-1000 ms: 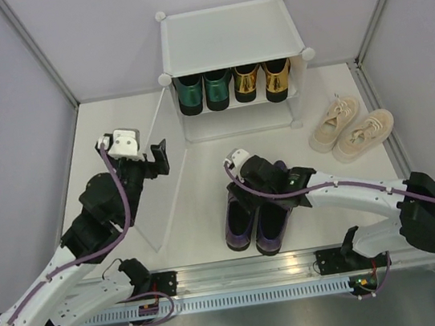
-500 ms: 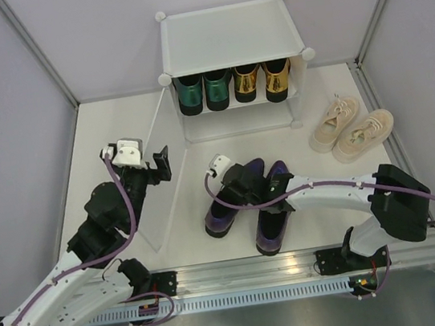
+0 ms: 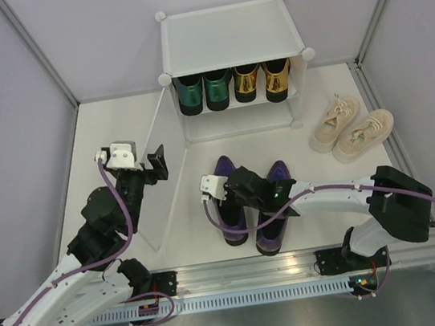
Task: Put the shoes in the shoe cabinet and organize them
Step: Pick up the shoe from the center of the board, then place the shoe in the shoe cabinet.
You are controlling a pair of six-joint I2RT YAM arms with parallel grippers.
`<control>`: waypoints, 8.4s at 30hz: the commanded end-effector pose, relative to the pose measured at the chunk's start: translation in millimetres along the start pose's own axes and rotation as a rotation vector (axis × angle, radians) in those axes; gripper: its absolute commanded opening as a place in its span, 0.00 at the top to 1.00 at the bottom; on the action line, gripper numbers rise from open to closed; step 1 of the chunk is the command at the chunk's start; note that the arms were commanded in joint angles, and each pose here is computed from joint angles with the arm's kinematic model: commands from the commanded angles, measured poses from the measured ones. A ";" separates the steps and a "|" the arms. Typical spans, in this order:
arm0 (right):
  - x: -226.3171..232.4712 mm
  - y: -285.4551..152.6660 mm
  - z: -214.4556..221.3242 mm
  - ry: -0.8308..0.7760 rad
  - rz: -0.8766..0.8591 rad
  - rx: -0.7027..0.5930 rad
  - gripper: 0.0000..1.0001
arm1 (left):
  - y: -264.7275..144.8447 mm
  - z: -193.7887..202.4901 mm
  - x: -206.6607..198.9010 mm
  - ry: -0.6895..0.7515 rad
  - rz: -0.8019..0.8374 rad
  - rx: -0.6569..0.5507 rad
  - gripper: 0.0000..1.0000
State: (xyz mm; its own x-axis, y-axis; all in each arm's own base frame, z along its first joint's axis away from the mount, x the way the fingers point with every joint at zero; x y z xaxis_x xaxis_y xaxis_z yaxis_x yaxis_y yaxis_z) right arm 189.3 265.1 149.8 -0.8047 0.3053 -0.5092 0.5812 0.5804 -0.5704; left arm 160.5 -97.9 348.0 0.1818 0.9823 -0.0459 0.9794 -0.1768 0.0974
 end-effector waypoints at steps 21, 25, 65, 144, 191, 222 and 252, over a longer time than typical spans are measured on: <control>-38.8 -54.5 -75.0 0.440 0.047 -0.341 0.02 | -1.8 -3.7 6.3 0.017 -0.029 -0.033 0.13; -41.4 -75.5 -78.5 0.705 0.078 -0.331 0.02 | -3.2 -5.1 7.1 0.014 -0.026 -0.039 0.13; 124.4 4.3 -24.7 1.104 0.412 0.162 0.02 | -2.3 -0.9 6.2 0.006 -0.024 -0.064 0.13; 11.1 -20.7 40.2 1.106 0.482 -0.313 0.99 | -1.0 0.4 4.0 0.023 -0.007 -0.046 0.13; -10.0 63.9 28.4 0.975 0.545 -0.232 0.99 | -3.3 -1.6 5.7 0.013 -0.011 -0.054 0.14; -107.7 99.8 -19.4 1.197 0.621 -0.353 0.99 | -4.6 -3.5 6.8 0.010 -0.010 -0.062 0.14; -132.1 168.0 -41.6 1.082 0.750 -0.376 0.92 | -4.2 -3.4 5.4 0.010 0.003 -0.058 0.14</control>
State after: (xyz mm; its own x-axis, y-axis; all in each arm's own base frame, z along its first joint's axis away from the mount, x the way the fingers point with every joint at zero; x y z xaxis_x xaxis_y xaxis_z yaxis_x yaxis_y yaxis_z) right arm 372.2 339.4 106.2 -0.1154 0.9827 0.1451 0.9587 0.1484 -0.2427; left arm 158.2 -92.4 347.5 0.1739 0.9837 -0.0451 0.9739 -0.1650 0.1561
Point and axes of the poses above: each gripper's point midway between its finger pads, its own y axis out along the fingers, its own x axis along the line the jaws close on, z = x × y, the point moved 9 cm from there along -y, back along the fingers, and after that the axes turned 4 degrees about -y, right-handed, at the moved point
